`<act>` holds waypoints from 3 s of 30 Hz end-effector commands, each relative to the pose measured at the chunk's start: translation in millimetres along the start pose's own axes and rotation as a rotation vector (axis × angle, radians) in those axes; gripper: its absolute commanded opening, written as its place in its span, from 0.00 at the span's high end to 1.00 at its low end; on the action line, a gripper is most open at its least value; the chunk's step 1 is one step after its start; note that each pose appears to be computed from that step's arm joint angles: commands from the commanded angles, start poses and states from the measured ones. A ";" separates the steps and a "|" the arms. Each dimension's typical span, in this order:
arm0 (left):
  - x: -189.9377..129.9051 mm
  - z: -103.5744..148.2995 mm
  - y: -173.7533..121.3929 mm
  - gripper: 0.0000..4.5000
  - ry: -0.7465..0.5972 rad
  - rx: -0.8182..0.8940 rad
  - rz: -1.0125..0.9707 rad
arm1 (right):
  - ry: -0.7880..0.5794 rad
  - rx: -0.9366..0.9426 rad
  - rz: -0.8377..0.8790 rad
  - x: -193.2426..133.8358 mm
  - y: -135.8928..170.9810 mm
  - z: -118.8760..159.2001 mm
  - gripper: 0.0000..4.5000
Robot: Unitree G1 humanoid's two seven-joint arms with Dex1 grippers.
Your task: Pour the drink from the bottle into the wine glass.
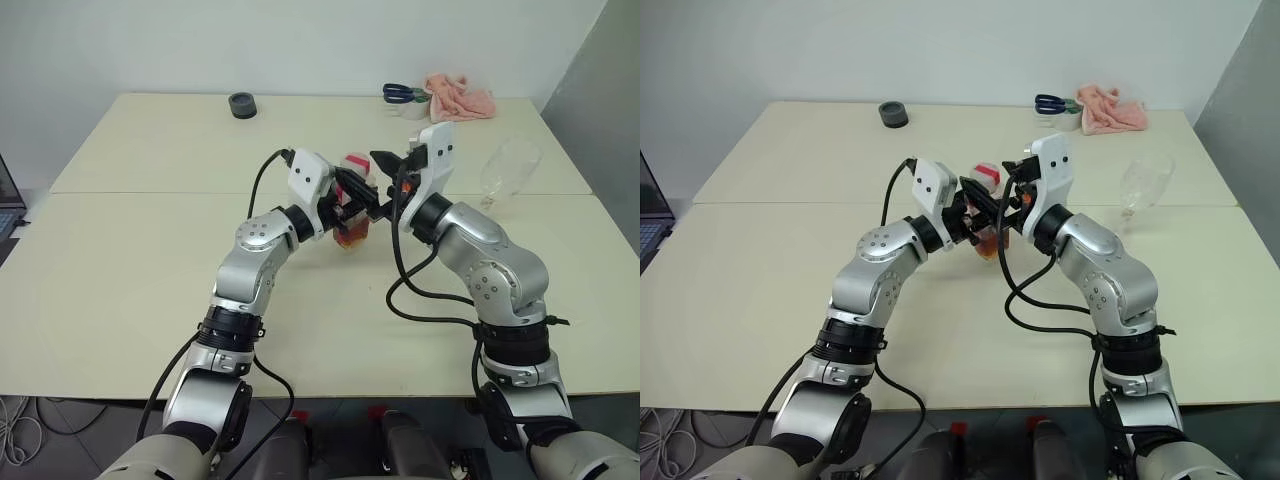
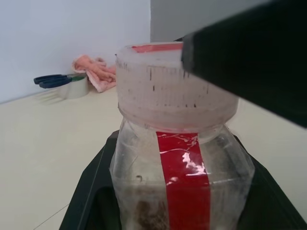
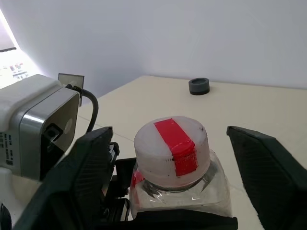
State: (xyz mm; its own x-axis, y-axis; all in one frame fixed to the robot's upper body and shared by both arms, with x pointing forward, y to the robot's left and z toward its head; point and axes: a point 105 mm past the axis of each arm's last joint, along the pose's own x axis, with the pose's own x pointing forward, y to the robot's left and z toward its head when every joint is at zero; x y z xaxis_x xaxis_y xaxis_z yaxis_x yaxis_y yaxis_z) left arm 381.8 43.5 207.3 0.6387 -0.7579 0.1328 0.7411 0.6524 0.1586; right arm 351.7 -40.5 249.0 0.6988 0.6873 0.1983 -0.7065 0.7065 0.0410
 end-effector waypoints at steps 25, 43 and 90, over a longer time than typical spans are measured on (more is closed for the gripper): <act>-58.2 92.5 -81.2 0.56 -0.059 -0.012 -0.585 | 0.030 0.024 0.788 -28.4 41.2 76.0 0.59; -38.9 57.2 -10.2 0.56 -0.042 0.093 -0.309 | 0.099 -0.172 0.224 -70.0 12.2 43.6 0.01; -30.2 62.9 -55.6 0.56 -0.064 0.047 -0.478 | 0.036 -0.105 0.827 -41.1 51.4 59.3 0.58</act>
State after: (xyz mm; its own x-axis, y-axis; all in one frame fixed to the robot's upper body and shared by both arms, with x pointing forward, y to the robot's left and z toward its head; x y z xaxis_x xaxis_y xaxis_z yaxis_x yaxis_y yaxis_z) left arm 320.7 40.9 249.5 0.2822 -0.9550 0.0911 0.9273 0.2958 0.2292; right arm 306.9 -59.6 291.1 0.2438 0.9666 0.0794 -0.9551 0.2535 -0.1532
